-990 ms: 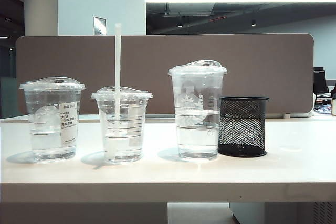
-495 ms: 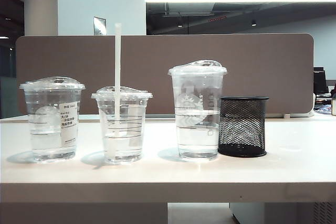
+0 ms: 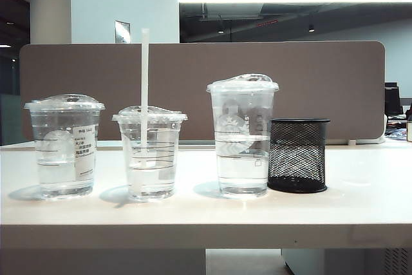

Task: Pick up the straw and insert it into the small coffee cup.

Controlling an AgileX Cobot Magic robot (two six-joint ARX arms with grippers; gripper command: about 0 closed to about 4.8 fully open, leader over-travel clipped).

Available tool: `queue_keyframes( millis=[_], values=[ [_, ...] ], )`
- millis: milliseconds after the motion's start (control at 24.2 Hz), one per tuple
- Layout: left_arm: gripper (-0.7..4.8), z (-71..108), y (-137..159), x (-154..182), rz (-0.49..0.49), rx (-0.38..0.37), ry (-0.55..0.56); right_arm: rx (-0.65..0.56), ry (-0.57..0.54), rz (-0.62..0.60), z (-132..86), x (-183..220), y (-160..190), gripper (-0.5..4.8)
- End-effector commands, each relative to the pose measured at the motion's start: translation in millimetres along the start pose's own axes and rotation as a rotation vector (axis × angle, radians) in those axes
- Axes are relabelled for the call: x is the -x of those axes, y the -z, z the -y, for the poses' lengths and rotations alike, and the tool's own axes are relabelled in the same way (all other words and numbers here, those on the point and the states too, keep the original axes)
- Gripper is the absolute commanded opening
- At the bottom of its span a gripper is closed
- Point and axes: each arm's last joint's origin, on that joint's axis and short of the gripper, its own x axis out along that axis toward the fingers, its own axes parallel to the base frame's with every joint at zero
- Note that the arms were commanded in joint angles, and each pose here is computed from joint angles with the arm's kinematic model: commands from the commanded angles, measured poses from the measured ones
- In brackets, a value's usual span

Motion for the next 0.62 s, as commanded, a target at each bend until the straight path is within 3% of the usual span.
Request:
queue_keyframes(
  millis=[41,124,248,289,454,619],
  values=[
    [0.21,-7.5,16.9,-29.2,0.109,-0.026,-0.106,-0.001,-0.001,0.008,-0.1,-0.5,0.4,-0.08],
    [0.21,-12.8,40.3,-47.7,0.116,-0.014,-0.184,-0.001,-0.001,0.008,-0.1,-0.5,0.4,-0.08],
    [0.21,-22.0,102.7,-75.6,0.081,0.153,-0.357,-0.001,-0.001,0.008,-0.1,-0.5,0.4,-0.08],
    [0.21,-22.7,112.4,-77.8,0.063,0.173,-0.38,-0.001,-0.001,0.008,-0.1,-0.5,0.4,-0.08],
    [0.21,-22.2,141.7,-82.8,-0.009,0.177,-0.394,-0.001,-0.001,0.008,-0.1,-0.5,0.4,-0.08],
    [0.21,-23.4,161.0,-81.6,-0.174,0.153,-0.421,-0.001,-0.001,0.008,-0.1,-0.4,0.3,-0.08]
  ],
)
